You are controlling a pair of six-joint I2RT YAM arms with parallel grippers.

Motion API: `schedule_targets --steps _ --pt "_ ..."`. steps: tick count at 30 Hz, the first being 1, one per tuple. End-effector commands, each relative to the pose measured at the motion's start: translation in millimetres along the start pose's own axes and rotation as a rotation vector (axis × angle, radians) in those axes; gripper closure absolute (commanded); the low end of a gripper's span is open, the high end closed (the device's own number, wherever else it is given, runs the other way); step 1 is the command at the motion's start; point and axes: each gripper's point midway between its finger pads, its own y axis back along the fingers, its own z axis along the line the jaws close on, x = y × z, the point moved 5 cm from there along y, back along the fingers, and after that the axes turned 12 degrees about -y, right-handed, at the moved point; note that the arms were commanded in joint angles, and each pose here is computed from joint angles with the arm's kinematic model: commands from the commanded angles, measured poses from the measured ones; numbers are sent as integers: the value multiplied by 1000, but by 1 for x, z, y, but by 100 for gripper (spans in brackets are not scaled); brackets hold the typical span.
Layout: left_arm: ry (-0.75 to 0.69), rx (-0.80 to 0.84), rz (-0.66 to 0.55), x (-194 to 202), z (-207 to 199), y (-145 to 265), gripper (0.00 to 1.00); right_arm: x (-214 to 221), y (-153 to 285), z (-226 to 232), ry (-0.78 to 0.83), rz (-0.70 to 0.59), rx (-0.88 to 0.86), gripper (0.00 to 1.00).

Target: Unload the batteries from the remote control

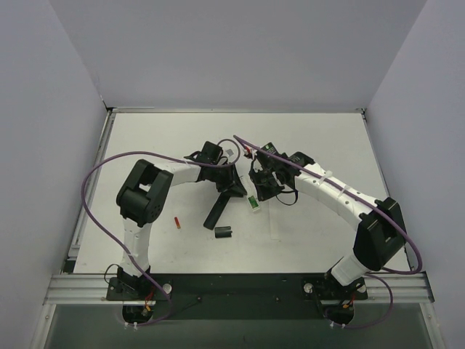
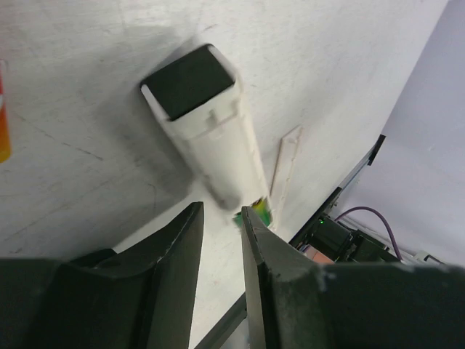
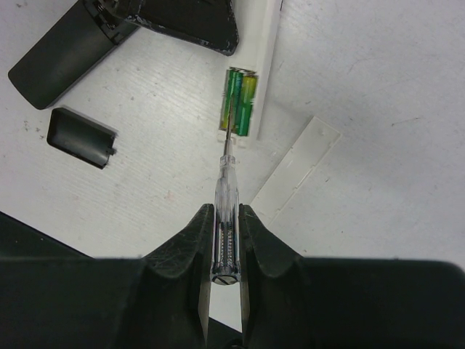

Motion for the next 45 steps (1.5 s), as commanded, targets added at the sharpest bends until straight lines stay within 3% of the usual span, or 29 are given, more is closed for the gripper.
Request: schedule_targets --steps 1,11,45 --pt "-6 -43 0 -2 12 -5 63 11 -9 -6 11 55 25 100" --pt "-4 -31 -2 -4 9 -5 63 10 -15 -7 14 74 20 100" --pt "-4 -6 -42 -28 -5 -11 60 -10 23 -5 -32 -29 -22 100"
